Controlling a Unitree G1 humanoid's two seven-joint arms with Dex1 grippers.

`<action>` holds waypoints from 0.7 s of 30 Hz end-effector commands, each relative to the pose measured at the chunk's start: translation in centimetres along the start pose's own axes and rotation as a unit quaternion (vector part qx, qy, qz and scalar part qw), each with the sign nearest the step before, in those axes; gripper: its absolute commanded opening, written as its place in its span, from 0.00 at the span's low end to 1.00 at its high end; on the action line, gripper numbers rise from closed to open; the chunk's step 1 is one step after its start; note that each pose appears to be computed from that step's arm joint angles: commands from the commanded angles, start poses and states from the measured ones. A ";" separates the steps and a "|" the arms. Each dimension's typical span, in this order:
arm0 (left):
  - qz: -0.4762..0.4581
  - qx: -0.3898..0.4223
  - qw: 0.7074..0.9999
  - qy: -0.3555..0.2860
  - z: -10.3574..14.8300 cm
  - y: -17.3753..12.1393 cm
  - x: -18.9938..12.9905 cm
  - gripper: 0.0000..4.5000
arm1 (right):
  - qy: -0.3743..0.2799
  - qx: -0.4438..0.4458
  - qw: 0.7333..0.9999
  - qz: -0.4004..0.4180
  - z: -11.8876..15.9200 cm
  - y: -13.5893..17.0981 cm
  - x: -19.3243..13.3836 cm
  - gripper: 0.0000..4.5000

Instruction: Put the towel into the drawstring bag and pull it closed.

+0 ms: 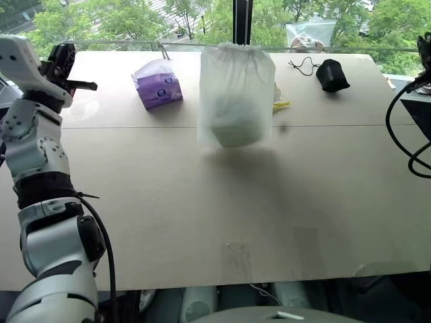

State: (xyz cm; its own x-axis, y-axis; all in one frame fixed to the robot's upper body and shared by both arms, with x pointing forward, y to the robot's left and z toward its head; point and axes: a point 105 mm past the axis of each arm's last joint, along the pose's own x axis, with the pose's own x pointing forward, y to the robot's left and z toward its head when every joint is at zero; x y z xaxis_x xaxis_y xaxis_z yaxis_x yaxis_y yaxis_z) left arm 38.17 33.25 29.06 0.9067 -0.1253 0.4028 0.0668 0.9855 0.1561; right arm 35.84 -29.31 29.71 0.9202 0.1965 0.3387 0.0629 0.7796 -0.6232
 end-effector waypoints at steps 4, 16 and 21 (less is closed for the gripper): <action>-0.219 0.007 0.974 0.053 -4.4 -11.7 -3.2 0.00 | 0.005 0.169 0.957 0.237 1.3 12.6 -3.7 0.01; -0.317 -0.039 0.936 0.149 -9.9 -17.2 -7.5 0.00 | 0.114 0.185 0.903 0.370 -2.5 23.3 -9.0 0.01; -0.326 -0.062 0.928 0.167 -9.4 -15.8 -9.4 0.30 | 0.112 0.198 0.913 0.339 -2.9 20.9 -9.6 0.35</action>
State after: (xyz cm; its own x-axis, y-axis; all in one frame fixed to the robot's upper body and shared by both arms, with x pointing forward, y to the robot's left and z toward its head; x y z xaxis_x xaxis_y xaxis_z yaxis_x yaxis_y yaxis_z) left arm 32.98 19.76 12.51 0.7390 -0.6671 -0.0939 0.6734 0.7275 0.1313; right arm 29.50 -16.10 9.20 0.7319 0.6206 -0.2812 -0.6810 0.6806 -0.2703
